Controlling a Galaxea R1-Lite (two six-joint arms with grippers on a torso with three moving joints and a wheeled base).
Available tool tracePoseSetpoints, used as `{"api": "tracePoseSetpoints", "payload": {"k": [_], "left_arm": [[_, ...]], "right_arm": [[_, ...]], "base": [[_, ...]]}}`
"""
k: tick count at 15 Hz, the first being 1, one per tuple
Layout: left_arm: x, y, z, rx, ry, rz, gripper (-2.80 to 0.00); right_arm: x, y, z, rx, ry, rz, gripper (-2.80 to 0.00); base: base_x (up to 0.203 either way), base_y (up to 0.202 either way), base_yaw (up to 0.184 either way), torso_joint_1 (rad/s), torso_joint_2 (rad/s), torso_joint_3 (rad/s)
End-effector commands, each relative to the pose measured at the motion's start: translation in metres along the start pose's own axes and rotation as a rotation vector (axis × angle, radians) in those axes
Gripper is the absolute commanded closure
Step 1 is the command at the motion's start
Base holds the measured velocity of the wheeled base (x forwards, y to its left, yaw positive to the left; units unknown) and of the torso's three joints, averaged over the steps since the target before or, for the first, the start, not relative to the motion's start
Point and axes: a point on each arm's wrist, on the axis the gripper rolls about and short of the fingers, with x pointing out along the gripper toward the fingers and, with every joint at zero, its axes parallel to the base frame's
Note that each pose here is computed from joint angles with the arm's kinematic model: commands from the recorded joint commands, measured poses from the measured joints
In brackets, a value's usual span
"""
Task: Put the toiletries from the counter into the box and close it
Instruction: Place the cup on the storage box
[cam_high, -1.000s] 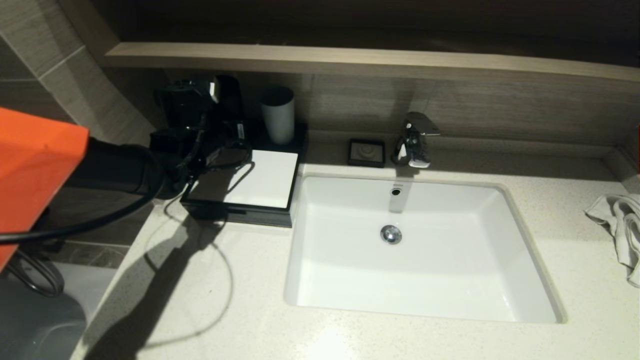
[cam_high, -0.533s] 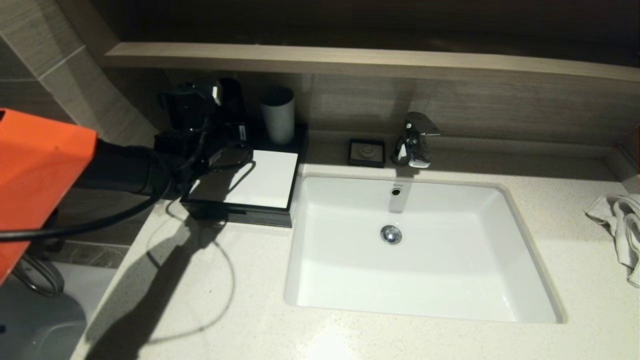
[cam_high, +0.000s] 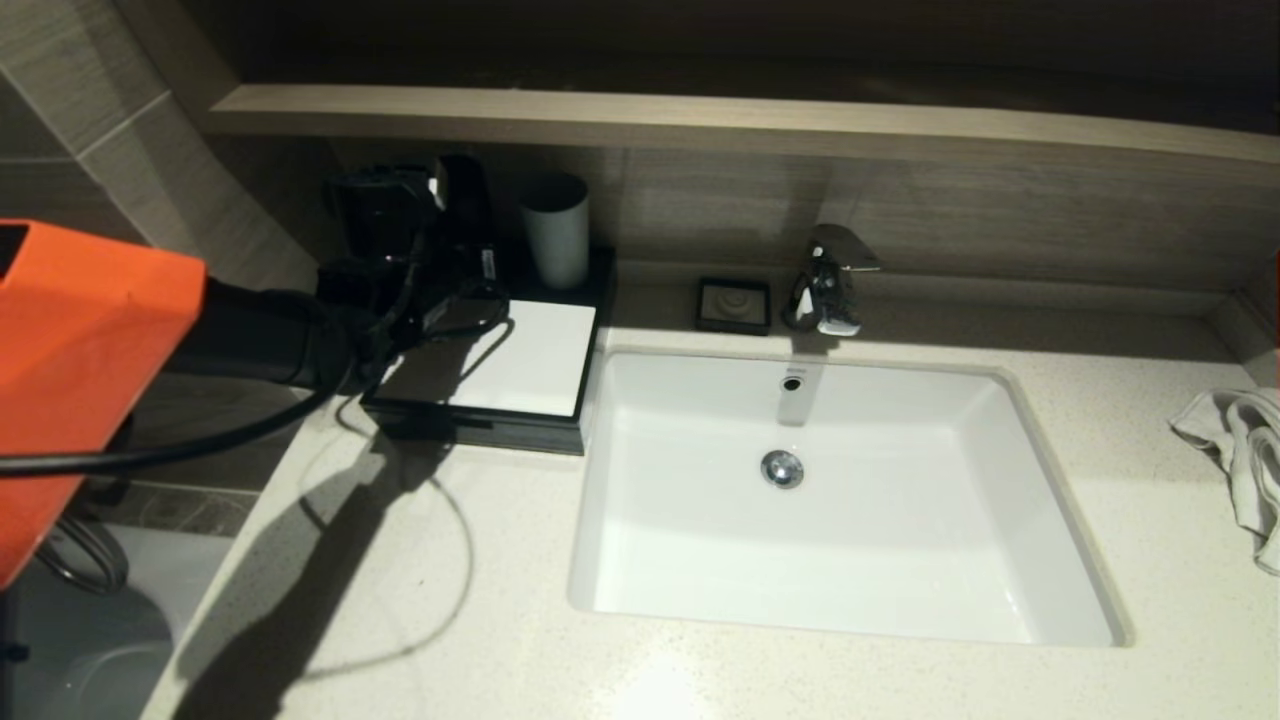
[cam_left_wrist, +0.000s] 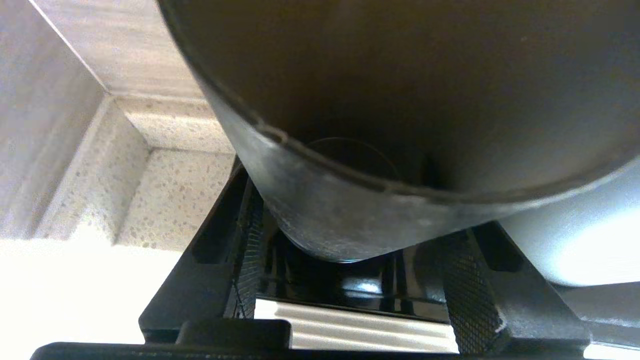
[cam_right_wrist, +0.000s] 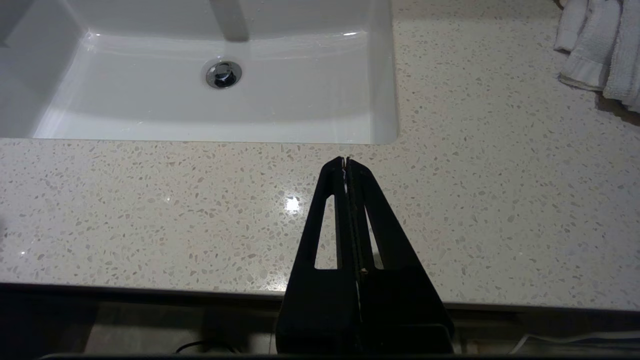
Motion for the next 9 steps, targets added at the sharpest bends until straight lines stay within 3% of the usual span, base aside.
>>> {"api": "tracePoseSetpoints", "payload": {"k": [1,9], "left_arm": [[0.0023,-0.0006,-0.0001,-0.002,-0.007,0.001,0.0],[0.0063,-0.0016,-0.0059,-0.007,0.005,0.001,0.0]], "right_arm": [[-0.0001,0.0,0.0,0.001,-0.001,0.0,0.0],[-0.0001,0.0,-0.0001,0.001,-0.001,0.0,0.0]], "base": [[0.0,0.0,0.0,0.0,0.0,0.0],[0.0,0.0,0.0,0.0,0.0,0.0]]}}
